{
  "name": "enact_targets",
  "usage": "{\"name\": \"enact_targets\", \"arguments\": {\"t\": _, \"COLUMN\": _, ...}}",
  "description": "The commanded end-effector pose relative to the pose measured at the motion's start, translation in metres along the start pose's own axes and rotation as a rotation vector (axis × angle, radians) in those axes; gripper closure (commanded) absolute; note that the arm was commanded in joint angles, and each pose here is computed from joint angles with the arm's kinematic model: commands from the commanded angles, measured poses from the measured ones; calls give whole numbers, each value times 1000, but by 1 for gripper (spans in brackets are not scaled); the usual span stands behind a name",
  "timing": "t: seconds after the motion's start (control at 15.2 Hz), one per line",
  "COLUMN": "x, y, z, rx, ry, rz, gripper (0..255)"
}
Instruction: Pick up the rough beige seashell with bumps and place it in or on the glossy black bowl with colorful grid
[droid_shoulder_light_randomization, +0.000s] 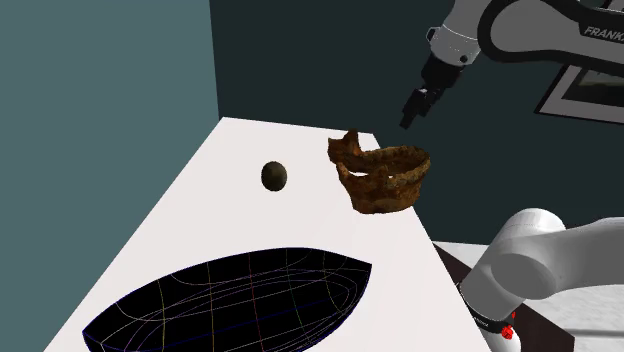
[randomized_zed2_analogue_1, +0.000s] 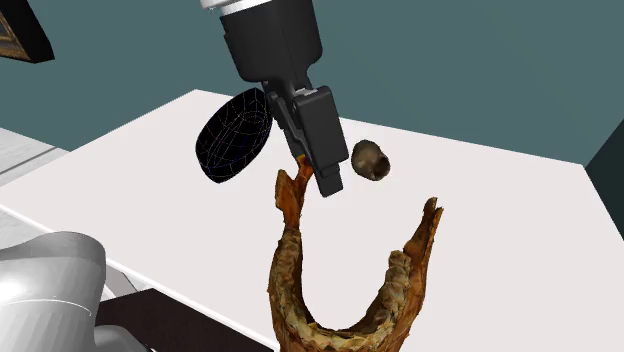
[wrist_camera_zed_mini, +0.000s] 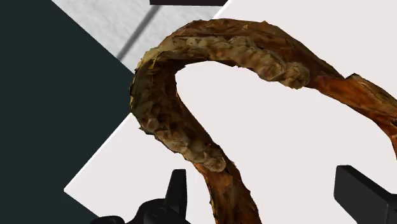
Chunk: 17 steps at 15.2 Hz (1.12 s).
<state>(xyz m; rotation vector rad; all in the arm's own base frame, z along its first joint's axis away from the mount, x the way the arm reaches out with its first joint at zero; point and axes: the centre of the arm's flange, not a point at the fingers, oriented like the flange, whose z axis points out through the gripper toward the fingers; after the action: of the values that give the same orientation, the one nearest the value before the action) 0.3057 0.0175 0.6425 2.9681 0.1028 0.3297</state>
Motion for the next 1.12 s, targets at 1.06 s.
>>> {"name": "enact_targets", "arguments": {"t": 1.06, "x": 125, "y": -136, "z": 93, "rx": 88, "ry": -58, "rz": 91, "gripper": 0}}
